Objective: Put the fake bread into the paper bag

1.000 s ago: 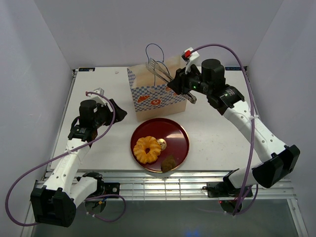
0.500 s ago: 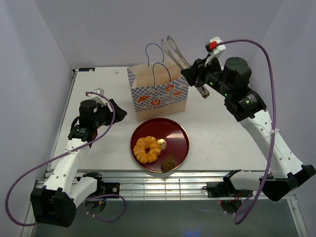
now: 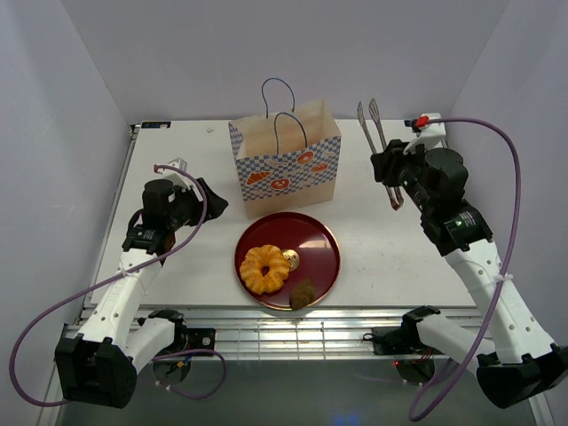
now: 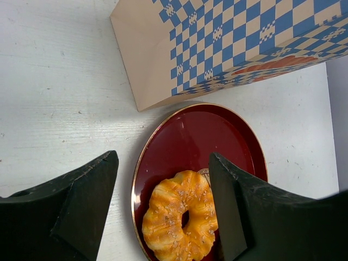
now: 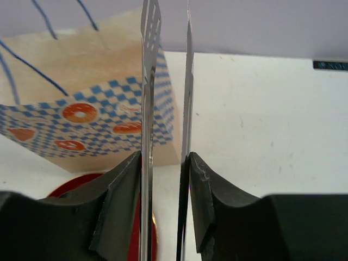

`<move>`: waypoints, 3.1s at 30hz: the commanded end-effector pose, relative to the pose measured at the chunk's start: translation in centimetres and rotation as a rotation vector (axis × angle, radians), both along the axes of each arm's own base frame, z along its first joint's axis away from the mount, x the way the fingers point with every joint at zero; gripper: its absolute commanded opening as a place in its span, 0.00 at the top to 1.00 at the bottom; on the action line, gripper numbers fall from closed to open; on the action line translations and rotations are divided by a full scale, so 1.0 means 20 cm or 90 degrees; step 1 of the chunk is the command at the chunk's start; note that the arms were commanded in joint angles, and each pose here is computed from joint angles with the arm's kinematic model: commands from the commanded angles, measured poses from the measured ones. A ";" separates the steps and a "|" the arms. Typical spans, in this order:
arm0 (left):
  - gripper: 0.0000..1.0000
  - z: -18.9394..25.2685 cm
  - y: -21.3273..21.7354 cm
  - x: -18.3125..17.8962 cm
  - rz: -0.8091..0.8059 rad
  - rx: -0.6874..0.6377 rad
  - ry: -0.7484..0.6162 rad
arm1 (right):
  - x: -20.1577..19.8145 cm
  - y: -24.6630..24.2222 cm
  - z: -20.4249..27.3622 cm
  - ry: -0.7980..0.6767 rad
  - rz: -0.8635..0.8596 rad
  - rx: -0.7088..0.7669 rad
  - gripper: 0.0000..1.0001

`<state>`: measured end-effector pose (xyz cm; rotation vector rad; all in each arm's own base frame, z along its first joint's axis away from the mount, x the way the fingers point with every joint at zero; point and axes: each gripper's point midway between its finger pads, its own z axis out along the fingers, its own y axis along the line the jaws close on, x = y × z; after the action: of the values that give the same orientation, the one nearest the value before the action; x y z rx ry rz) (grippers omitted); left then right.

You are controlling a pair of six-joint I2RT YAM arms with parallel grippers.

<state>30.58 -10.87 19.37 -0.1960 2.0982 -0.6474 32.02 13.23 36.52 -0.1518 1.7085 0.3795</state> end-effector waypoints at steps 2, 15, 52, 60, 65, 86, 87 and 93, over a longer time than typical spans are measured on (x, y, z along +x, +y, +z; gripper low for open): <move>0.22 0.08 0.00 0.01 -0.005 0.004 -0.028 | 0.03 -0.18 -0.14 0.011 -0.087 0.015 0.55; 0.22 0.11 -0.01 0.00 -0.013 -0.001 -0.037 | 0.09 -0.30 -0.96 0.166 -0.138 -0.012 0.55; 0.22 0.10 -0.01 0.00 -0.014 -0.003 -0.037 | 0.19 -0.22 -1.51 0.330 -0.089 -0.047 0.36; 0.22 0.10 -0.02 0.00 -0.014 -0.002 -0.035 | 0.16 -0.21 -1.57 0.353 -0.078 -0.050 0.33; 0.22 0.10 -0.02 0.00 -0.015 -0.003 -0.035 | 0.16 -0.21 -1.56 0.354 -0.075 -0.050 0.26; 0.22 0.19 0.09 0.00 0.051 0.033 -0.086 | 0.17 -0.24 -1.10 0.264 -0.098 -0.040 0.07; 0.22 0.19 0.10 0.00 0.056 0.035 -0.087 | 0.17 -0.26 -1.07 0.261 -0.106 -0.042 0.06; 0.22 0.22 0.14 0.00 0.082 0.047 -0.100 | 0.12 -0.29 -0.84 0.216 -0.127 -0.021 0.04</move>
<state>30.29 -8.88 21.65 -0.2225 2.0006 -0.5355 34.46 8.06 16.16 0.0295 2.1080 0.2492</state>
